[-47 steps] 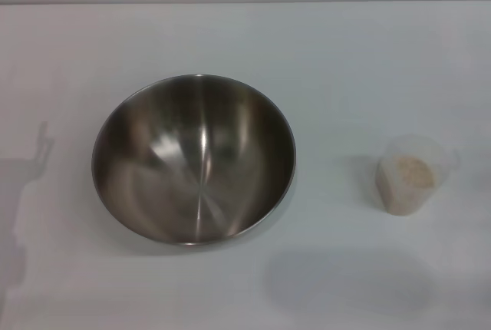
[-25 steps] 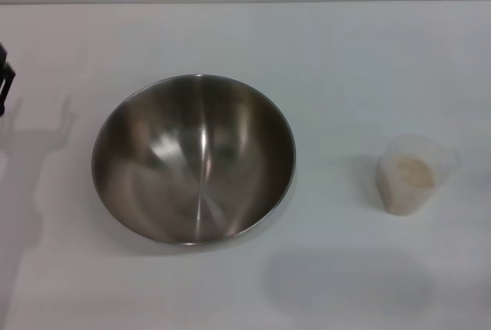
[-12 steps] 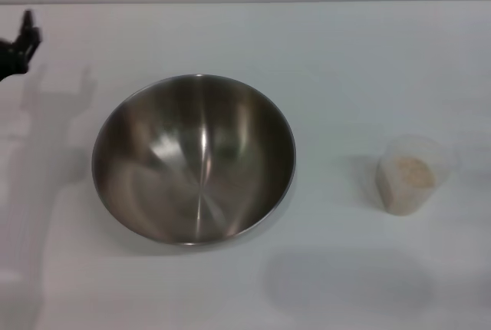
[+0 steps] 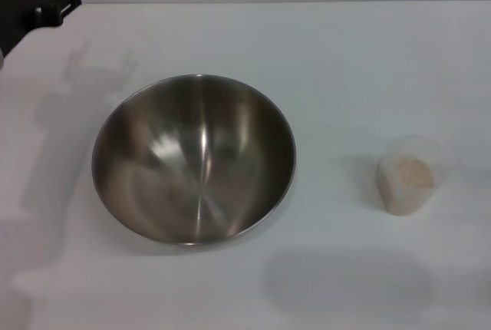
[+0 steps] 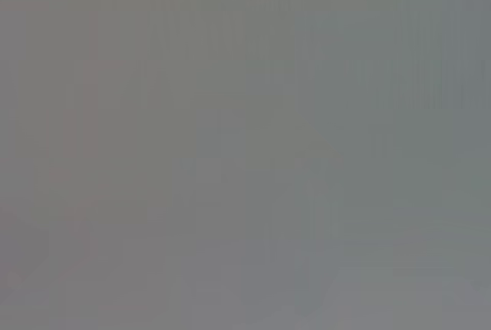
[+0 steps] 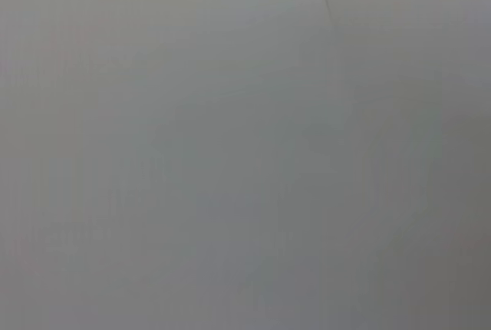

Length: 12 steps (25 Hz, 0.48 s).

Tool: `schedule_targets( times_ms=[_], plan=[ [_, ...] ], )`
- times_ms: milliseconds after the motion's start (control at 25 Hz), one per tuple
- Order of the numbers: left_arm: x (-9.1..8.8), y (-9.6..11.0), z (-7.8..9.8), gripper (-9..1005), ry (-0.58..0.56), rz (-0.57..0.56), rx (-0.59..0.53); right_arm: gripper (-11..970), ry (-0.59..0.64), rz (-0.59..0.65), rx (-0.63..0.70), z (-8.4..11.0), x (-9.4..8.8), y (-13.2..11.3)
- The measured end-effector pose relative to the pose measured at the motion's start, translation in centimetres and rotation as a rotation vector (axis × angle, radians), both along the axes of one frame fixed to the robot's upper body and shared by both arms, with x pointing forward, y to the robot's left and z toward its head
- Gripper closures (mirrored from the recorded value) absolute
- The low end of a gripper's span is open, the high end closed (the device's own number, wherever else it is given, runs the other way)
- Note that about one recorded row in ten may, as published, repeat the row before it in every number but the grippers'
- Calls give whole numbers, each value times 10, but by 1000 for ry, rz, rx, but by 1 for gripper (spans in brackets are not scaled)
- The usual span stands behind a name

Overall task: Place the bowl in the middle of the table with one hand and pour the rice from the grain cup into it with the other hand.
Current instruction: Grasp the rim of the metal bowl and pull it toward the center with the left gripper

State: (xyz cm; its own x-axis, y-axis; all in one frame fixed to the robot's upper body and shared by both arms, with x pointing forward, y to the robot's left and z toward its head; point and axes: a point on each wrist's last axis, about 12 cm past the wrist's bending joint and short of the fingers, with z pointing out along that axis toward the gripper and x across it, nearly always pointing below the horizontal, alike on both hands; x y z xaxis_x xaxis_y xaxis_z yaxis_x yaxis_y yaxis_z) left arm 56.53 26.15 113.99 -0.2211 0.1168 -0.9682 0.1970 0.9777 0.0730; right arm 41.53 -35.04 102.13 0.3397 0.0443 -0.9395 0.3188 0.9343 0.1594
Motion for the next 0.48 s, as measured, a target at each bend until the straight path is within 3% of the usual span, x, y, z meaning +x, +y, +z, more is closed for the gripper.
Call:
schedule_targets(
  times_ms=[280, 480],
  plan=[
    [12, -11, 18, 198, 107, -86, 3, 120, 3, 0, 1, 0, 0, 0],
    [15, -11, 24, 198, -17, -70, 137, 119, 12, 0, 5, -1, 0, 0]
  ],
)
